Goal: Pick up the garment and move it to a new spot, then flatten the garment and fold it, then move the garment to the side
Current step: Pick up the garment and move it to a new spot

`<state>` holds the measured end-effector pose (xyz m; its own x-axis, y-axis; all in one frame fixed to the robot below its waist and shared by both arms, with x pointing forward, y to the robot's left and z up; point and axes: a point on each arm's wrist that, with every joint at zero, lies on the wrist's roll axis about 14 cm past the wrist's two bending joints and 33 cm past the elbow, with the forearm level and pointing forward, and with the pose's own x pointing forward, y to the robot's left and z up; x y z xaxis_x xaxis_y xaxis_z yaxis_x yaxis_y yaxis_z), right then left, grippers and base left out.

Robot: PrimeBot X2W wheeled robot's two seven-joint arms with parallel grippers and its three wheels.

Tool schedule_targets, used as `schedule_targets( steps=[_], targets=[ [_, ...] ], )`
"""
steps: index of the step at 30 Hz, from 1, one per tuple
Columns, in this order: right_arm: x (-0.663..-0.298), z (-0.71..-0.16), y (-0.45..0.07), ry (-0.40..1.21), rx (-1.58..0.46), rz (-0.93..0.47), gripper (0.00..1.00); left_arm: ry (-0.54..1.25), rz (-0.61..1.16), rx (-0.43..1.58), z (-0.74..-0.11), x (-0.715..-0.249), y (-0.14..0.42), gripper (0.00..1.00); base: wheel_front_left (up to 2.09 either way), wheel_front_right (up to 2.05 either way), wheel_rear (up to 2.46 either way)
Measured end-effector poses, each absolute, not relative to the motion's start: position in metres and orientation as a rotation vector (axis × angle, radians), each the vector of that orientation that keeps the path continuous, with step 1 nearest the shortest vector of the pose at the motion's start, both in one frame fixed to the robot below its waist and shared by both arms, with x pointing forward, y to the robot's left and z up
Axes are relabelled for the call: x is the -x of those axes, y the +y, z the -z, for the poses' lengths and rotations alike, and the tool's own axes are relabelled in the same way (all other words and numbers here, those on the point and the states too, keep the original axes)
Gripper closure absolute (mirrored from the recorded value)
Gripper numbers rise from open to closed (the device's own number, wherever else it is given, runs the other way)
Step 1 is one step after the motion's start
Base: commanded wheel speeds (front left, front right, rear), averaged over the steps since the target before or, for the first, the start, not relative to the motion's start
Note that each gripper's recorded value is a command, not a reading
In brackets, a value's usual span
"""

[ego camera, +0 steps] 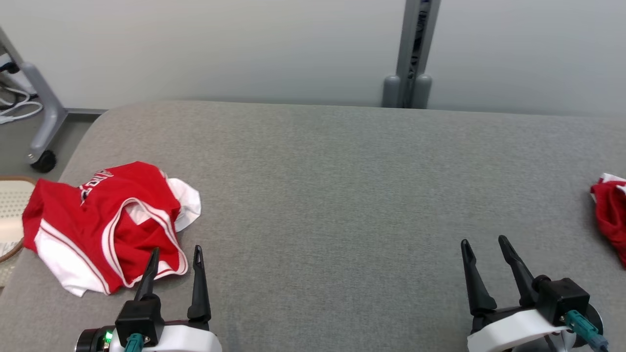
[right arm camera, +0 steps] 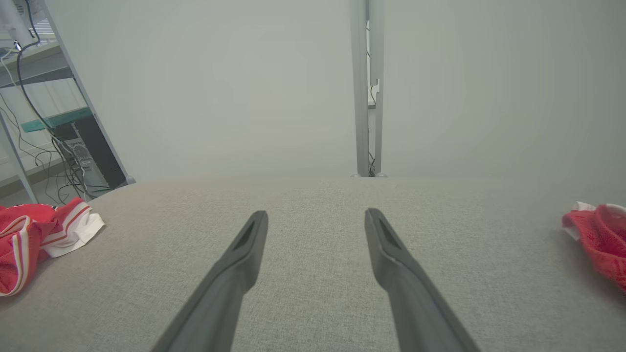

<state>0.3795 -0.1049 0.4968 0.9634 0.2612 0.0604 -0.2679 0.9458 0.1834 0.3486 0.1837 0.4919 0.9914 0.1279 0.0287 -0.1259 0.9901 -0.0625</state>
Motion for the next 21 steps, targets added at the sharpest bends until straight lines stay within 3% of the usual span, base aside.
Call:
schedule_targets(
  steps=[21],
  targets=[
    [-0.366, -0.499, 0.033, 0.016, -0.231, -0.68, 0.0, -0.057, -0.543, 0.019, -0.494, -0.233, 0.298, 0.0, 0.0, 0.0, 0.0]
  ],
)
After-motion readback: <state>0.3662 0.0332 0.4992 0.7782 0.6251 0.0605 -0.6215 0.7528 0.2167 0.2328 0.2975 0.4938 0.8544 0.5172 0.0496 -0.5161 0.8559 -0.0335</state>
